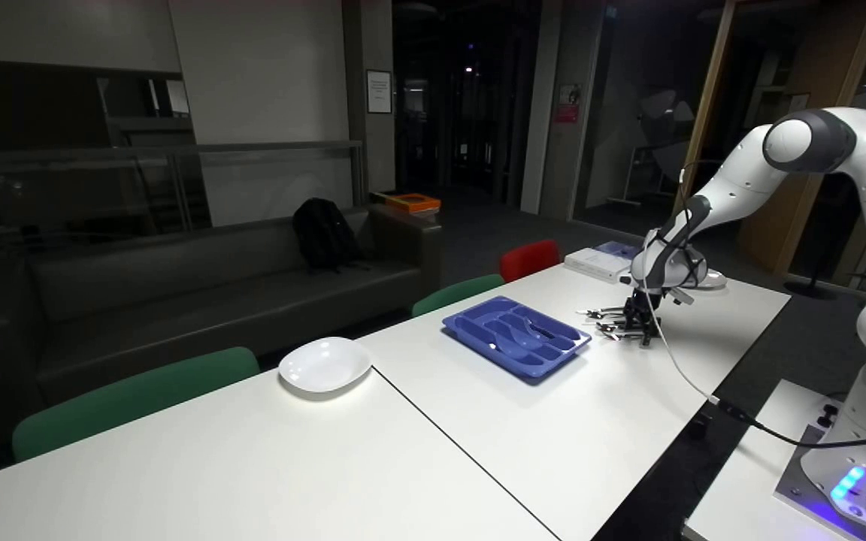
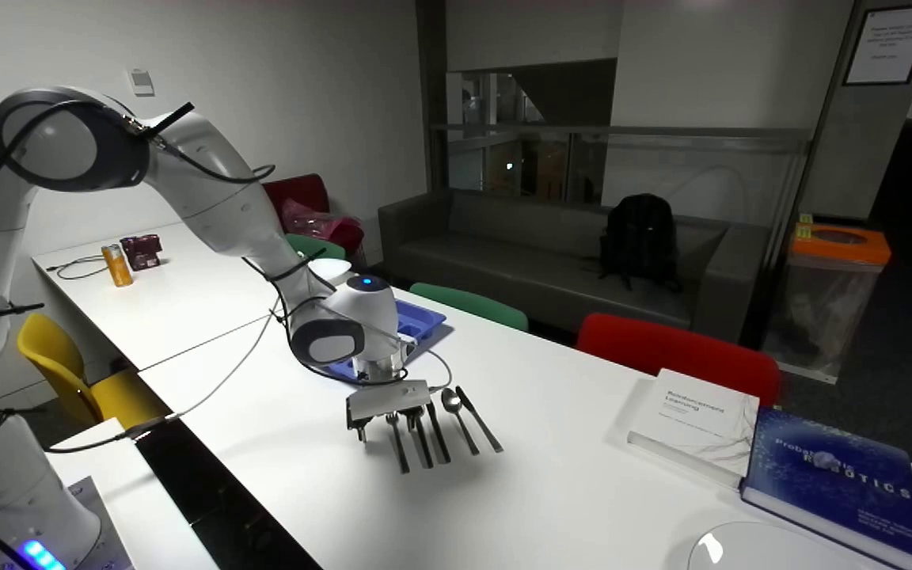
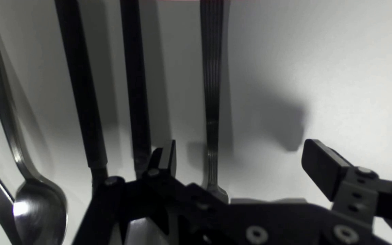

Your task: Pick up the silver cutlery from the counter and place it on the blue tray

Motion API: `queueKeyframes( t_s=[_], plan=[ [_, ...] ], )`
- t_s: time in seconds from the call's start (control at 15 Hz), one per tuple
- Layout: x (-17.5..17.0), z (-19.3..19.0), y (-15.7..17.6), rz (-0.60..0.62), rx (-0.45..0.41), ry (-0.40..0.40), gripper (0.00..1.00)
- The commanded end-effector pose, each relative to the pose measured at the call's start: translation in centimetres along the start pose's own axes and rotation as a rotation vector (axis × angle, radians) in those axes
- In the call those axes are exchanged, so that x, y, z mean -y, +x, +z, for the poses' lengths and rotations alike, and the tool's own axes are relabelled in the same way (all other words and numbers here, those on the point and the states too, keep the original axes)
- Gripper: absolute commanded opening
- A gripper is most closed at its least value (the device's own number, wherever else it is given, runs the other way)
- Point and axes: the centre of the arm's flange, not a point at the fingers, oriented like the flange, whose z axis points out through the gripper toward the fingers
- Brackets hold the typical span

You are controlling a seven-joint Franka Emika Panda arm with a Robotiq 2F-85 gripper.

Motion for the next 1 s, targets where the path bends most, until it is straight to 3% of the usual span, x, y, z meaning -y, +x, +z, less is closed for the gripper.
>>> queueKeyframes(
  t_s=[0.0,0.07,0.2,0.67,0.8,0.93],
  plan=[
    [-1.00,-0.07,-0.32,-0.015,-0.012,0.016,0.89],
    [-1.02,-0.07,-0.30,-0.015,-0.014,0.017,0.73],
    [-1.11,-0.03,-0.33,-0.014,-0.013,0.019,0.62],
    [-1.83,-0.38,-0.35,-0.009,-0.013,0.024,0.06],
    [-1.91,-0.47,-0.39,-0.006,-0.013,0.027,0.00],
    [-1.87,-0.83,-0.23,0.002,-0.009,0.027,0.01]
  ],
)
